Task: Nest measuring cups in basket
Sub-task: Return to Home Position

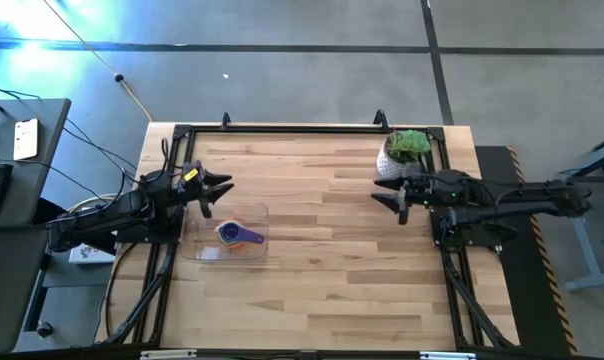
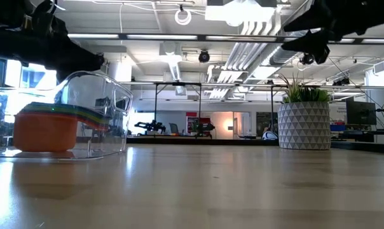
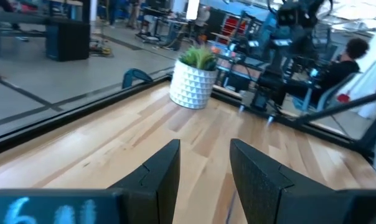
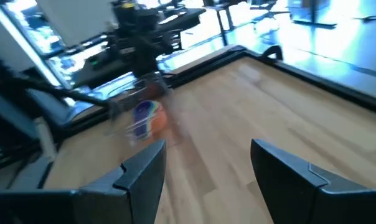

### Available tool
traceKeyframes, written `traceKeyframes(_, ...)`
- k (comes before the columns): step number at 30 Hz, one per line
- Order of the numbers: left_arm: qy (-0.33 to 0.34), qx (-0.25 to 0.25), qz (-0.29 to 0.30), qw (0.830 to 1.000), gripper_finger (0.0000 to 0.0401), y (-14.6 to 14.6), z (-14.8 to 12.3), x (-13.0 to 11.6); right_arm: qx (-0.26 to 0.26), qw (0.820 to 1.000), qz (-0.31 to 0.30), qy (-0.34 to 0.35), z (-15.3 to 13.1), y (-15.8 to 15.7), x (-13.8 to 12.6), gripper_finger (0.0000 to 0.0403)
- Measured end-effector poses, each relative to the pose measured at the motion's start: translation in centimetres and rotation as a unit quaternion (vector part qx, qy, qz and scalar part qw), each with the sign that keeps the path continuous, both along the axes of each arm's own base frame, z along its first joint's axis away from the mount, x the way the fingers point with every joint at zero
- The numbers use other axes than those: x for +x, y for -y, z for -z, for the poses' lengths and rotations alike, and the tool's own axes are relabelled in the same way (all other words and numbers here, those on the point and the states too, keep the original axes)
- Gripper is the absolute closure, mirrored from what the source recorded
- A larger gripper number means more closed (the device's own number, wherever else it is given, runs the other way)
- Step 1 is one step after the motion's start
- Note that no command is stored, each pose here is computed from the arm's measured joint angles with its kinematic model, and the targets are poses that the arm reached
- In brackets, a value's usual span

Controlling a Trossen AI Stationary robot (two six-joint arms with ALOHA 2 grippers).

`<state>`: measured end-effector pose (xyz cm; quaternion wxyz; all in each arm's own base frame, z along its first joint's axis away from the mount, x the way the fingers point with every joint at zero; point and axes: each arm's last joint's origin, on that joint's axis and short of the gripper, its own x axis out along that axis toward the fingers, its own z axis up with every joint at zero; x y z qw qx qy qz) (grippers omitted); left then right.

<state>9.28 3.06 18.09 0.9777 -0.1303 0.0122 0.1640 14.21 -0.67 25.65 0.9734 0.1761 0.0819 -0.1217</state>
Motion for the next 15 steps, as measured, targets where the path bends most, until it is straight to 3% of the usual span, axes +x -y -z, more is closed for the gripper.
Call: traceKeyframes(15,0.000,-0.001,-0.017,1.000,0.0270,-0.1,0.0,0.0,0.019,0.998,-0.033,0.059,4.9,-0.2,-2.5,0.0177)
